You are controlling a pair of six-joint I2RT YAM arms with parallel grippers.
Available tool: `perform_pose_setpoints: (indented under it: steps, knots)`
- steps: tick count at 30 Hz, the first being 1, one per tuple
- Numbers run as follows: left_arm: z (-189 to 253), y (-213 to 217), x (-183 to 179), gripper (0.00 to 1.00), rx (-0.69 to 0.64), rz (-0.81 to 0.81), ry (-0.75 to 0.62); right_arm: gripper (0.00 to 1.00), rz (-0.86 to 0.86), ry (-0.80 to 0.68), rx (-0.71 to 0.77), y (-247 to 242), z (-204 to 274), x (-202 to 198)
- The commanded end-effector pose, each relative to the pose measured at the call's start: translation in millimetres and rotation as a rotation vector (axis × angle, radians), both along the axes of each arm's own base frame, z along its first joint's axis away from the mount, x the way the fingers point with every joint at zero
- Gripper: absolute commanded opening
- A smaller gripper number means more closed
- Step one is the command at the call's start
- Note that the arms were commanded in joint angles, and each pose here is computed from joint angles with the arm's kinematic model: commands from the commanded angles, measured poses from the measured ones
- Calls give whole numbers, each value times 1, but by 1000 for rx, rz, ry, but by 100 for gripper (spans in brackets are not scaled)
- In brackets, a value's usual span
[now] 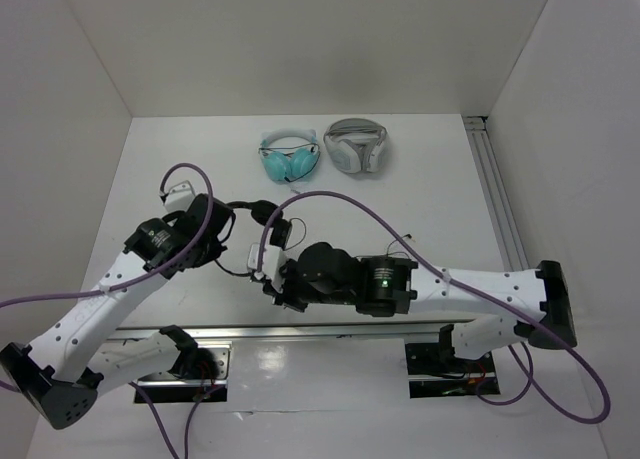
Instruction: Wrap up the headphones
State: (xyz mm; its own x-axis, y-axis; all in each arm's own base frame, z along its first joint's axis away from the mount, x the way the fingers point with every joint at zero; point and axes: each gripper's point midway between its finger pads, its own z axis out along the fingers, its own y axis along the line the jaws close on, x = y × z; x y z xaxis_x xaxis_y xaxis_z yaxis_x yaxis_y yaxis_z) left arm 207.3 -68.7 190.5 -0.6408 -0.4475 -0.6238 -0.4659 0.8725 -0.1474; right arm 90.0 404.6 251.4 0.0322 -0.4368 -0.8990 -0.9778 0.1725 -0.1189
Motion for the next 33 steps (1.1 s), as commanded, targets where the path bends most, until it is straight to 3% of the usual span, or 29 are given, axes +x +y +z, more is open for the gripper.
perform_pose_setpoints:
  steps: [1, 6, 11, 15, 20, 22, 24, 28, 33]
  knots:
    - [28, 19, 9, 0, 75, 58, -71, 0, -276, -87, 34, -36, 28, 30]
    - [25, 22, 11, 0, 142, 4, -41, 0, -539, -213, -14, -70, 52, 63]
    - [20, 14, 14, 0, 169, -149, -44, 0, -720, -331, -116, -95, 52, 87]
    - [29, 27, 8, 0, 223, -152, -59, 0, -926, -427, -104, -125, 70, 104]
    - [37, 31, 8, 0, 269, -198, -57, 0, -1051, -506, -14, -149, 105, 112]
    - [38, 19, 10, 0, 230, -271, -67, 0, -1075, -562, -38, -154, 111, 114]
    - [28, 9, 10, 0, 229, -359, -45, 0, -1098, -541, 54, -157, 130, 115]
    - [16, -24, 12, 0, 156, -541, -28, 0, -969, -519, 148, -143, 156, 111]
    - [5, -74, 2, 0, 109, -778, 11, 0, -765, -540, 133, -118, 163, 102]
